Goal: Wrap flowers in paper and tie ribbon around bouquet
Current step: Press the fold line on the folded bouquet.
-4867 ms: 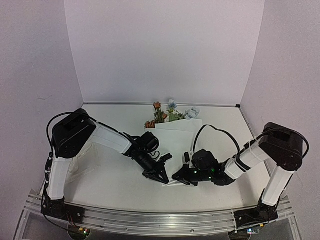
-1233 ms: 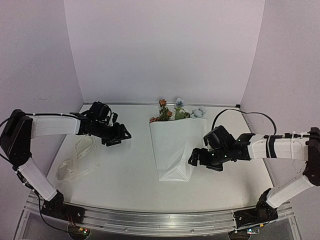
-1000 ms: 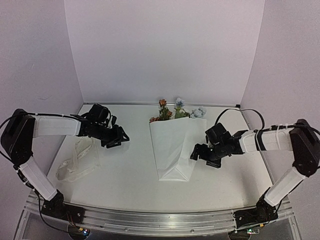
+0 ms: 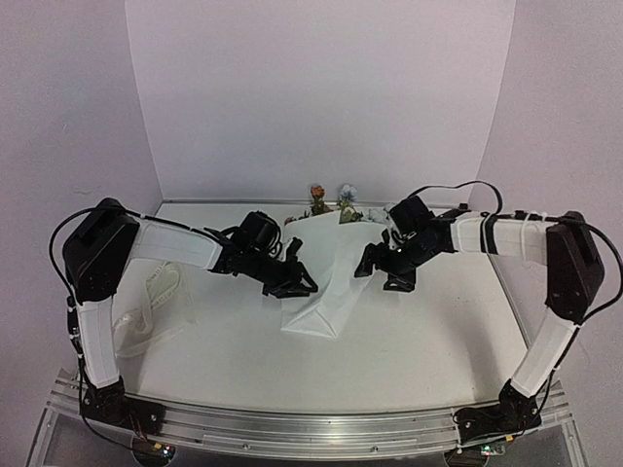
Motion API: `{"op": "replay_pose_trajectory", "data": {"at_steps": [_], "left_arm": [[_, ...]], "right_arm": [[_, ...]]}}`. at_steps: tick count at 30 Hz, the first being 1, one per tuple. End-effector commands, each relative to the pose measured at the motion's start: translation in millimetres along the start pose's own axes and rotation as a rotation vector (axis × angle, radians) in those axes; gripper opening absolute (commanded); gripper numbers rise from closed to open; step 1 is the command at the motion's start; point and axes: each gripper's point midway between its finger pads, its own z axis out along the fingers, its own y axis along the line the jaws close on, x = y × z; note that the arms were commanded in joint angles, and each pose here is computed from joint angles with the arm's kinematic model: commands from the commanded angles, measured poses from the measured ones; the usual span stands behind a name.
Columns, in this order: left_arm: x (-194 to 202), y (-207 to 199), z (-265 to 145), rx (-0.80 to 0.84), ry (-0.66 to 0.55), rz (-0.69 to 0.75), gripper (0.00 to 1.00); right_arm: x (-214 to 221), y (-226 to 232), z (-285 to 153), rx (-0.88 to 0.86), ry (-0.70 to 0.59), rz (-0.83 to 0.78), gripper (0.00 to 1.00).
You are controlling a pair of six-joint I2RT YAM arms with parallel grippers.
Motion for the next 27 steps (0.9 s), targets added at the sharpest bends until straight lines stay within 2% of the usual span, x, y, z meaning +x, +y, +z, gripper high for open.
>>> {"op": "replay_pose_trajectory", "data": {"at_steps": [1,6,13,20,27], "left_arm": [[8,-15,22,0.058,0.048,0.03,0.27],[22,-4,35,0.051,0.092,-0.014,0.23],[29,-3,38,0.061,0.094,-0.011,0.2],[34,3,43,0.06,0.102,-0.008,0.18],[41,6,48,0.079,0.115,-0.008,0.15]], "right_arm": [[7,9,-38,-0.033,-0.046,0.012,0.87],[19,34,-26,-0.083,-0.007,0.0,0.81],[7,53,16,-0.133,0.048,0.082,0.63],[16,59,56,-0.154,0.121,0.153,0.45],[26,49,80,-0.135,0.142,0.194,0.38]]}}
